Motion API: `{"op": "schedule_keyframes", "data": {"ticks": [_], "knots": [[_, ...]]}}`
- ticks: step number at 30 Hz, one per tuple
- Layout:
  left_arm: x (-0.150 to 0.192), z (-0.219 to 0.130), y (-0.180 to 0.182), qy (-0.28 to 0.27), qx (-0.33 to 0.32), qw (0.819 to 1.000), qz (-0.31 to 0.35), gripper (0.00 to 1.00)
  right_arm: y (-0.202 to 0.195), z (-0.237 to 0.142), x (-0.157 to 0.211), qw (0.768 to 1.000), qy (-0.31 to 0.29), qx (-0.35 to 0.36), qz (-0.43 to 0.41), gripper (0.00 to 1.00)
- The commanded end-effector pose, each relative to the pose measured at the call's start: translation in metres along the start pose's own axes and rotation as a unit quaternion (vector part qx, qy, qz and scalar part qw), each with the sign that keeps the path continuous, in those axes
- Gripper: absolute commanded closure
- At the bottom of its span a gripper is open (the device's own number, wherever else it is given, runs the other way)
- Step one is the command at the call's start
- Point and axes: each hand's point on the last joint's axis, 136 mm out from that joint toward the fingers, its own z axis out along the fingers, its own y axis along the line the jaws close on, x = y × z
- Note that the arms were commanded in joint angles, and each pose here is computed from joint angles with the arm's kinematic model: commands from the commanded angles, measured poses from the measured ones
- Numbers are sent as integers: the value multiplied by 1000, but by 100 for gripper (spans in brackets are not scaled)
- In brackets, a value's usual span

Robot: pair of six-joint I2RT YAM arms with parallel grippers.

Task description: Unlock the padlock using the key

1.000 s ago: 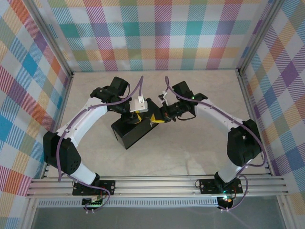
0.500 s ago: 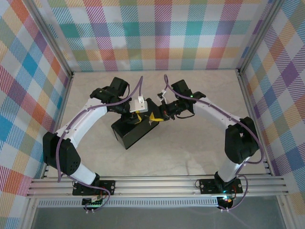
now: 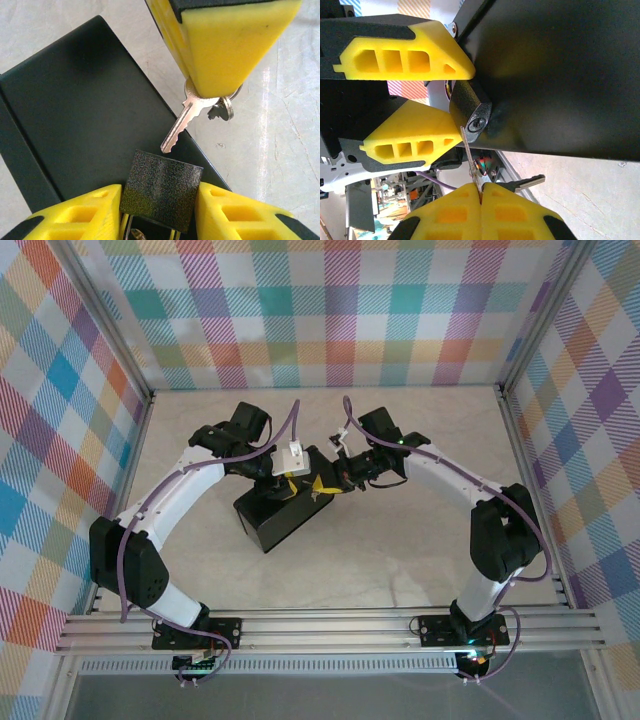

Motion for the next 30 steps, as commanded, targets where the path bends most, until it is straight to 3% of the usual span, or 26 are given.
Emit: {"op": "schedule_keyframes", "data": {"ticks": [1, 15, 30], "knots": [[12, 11, -18, 19, 35, 999, -20, 61, -1, 2, -1, 1000, 5, -10, -6, 100], [9, 11, -17, 11, 32, 999, -20, 61, -6, 9, 3, 1000, 16, 4, -2, 100], [8, 8, -22, -6, 19, 1000, -10, 61, 9, 12, -1, 999, 19, -35, -7, 100]]}}
